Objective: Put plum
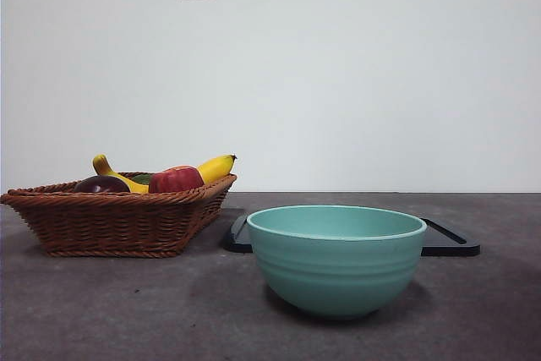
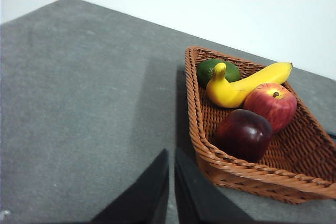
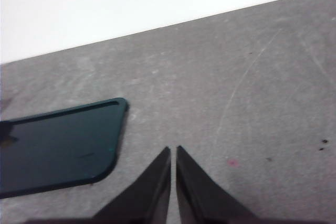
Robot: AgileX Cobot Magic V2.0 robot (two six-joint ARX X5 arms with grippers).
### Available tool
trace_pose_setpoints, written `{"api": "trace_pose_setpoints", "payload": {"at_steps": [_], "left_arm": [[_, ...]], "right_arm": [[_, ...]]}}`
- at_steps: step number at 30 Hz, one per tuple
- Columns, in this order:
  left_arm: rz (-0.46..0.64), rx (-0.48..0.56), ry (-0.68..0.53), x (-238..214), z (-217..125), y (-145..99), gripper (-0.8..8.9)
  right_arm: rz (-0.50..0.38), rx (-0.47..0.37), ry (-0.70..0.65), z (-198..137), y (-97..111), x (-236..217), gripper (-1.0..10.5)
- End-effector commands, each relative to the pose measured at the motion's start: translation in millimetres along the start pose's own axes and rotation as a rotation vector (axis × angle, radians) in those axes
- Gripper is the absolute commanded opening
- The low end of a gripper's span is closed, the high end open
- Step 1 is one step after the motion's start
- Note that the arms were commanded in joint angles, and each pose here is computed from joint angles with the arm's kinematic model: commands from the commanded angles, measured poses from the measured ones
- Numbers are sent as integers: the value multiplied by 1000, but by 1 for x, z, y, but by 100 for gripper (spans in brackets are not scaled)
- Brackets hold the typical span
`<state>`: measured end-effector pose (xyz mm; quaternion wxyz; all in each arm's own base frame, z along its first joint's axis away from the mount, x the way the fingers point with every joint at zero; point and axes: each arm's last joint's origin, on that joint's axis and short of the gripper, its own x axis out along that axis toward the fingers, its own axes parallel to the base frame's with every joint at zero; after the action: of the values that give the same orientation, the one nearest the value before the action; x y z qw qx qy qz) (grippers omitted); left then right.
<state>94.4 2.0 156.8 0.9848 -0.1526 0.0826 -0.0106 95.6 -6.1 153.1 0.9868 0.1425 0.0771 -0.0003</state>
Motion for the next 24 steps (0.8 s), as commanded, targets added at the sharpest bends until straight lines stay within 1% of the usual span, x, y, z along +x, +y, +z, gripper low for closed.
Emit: {"api": "trace_pose_setpoints", "payload": {"at_steps": [1,4,9,12,16,18,21,24], "left_arm": [[-2,-66,52,-3,1,-1,15],[-24,-68,61,-7,8,-4,15],[-55,-66,31,-16,28,-12,15],[-57,-67,29,-20,41,-16,15],[-68,-69,68,-24,60,-23,15],[-91,-47,99,-24,70,-27,15],[-140,10,170,-24,87,-34,15],[-174,60,248,-21,103,-40,15]], "right_arm": [[43,47,-20,8,4,-3,8],[78,56,-35,19,8,-7,8],[79,56,-29,43,16,-18,8],[104,54,-21,61,23,-25,8],[149,18,-1,88,33,-32,8],[175,-3,34,99,37,-34,8],[213,-29,121,114,42,-33,8],[271,-44,216,126,48,-29,8]]}}
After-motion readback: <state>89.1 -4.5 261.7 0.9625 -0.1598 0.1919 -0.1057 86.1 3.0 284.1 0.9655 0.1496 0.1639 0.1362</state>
